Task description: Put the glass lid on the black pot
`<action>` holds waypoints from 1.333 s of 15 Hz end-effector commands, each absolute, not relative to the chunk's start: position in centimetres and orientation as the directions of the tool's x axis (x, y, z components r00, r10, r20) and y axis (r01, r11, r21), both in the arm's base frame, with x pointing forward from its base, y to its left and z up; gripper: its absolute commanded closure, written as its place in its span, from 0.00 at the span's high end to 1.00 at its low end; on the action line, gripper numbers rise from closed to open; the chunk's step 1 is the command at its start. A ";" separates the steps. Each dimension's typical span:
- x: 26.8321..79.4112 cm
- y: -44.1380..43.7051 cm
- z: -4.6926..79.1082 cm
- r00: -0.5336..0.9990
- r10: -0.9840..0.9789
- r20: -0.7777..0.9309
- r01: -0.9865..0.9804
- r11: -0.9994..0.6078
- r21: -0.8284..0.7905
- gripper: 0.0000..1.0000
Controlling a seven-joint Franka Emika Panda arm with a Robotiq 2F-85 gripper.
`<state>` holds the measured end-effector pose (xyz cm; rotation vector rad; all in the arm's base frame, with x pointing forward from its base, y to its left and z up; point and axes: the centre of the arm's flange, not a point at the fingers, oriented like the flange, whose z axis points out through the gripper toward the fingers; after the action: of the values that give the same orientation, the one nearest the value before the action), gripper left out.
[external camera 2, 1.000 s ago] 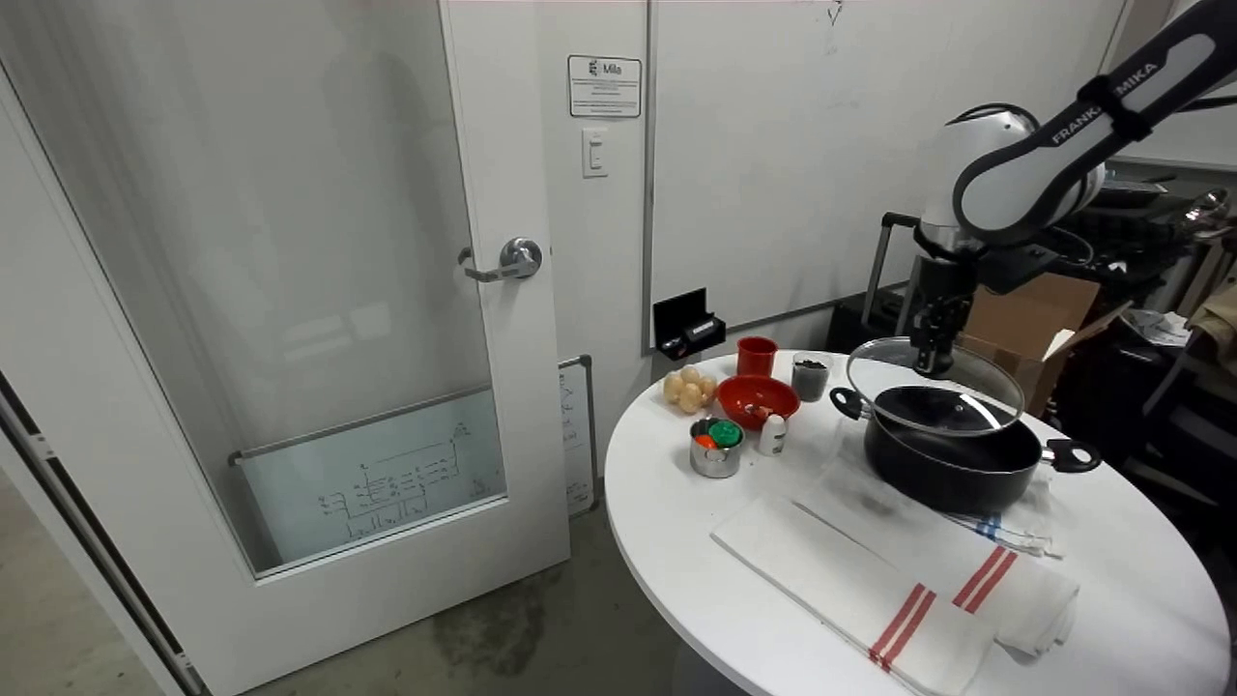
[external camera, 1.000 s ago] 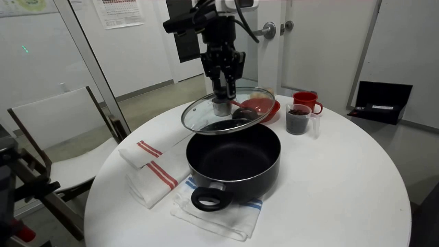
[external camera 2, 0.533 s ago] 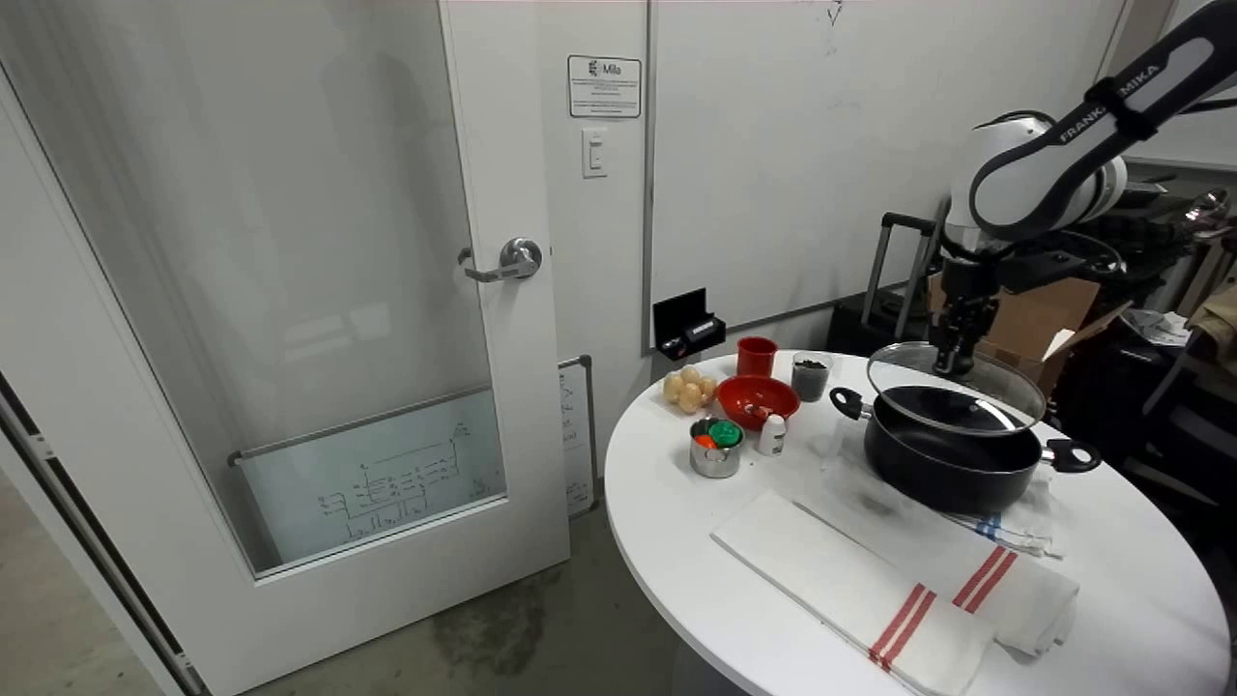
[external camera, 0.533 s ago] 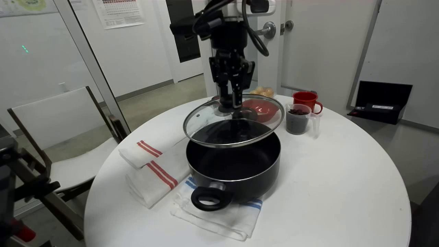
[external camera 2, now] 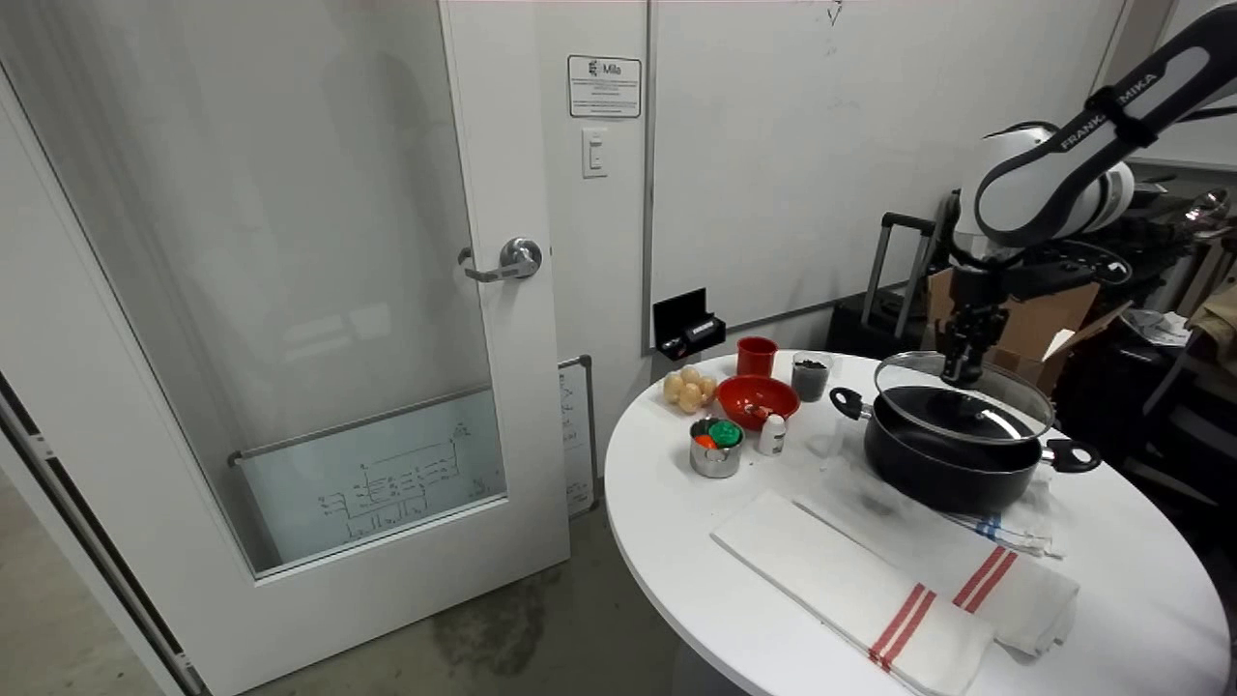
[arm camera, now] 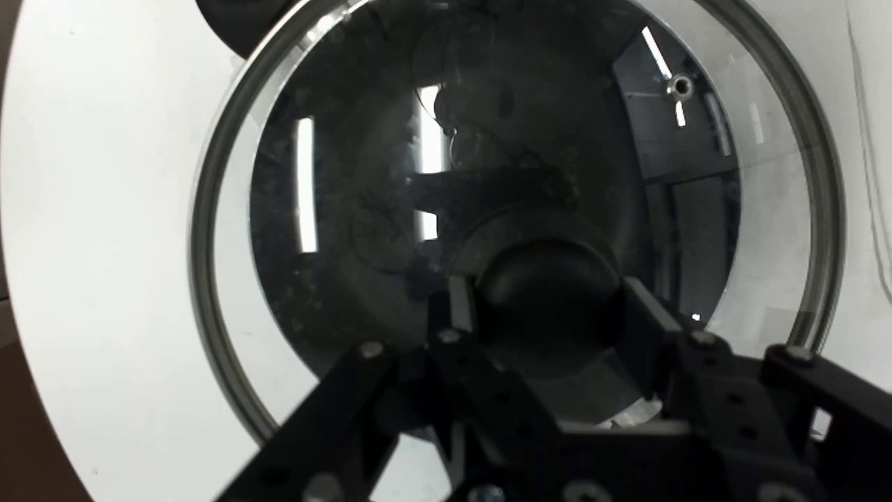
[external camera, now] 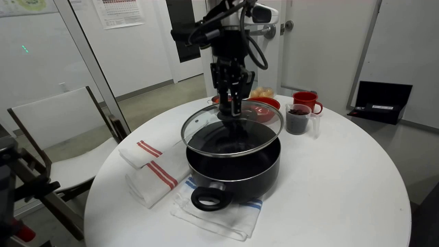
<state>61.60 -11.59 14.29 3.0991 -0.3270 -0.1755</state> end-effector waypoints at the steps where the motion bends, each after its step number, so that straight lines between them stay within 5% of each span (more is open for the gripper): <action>1: 61.2 -11.5 14.2 0.969 -0.227 -0.095 -0.227 -0.974 0.016 0.26; 20: 62.1 -13.1 10.6 0.968 -0.242 -0.068 -0.243 -0.970 -0.001 0.26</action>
<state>61.24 -13.07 10.06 3.1019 -0.3787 -0.1452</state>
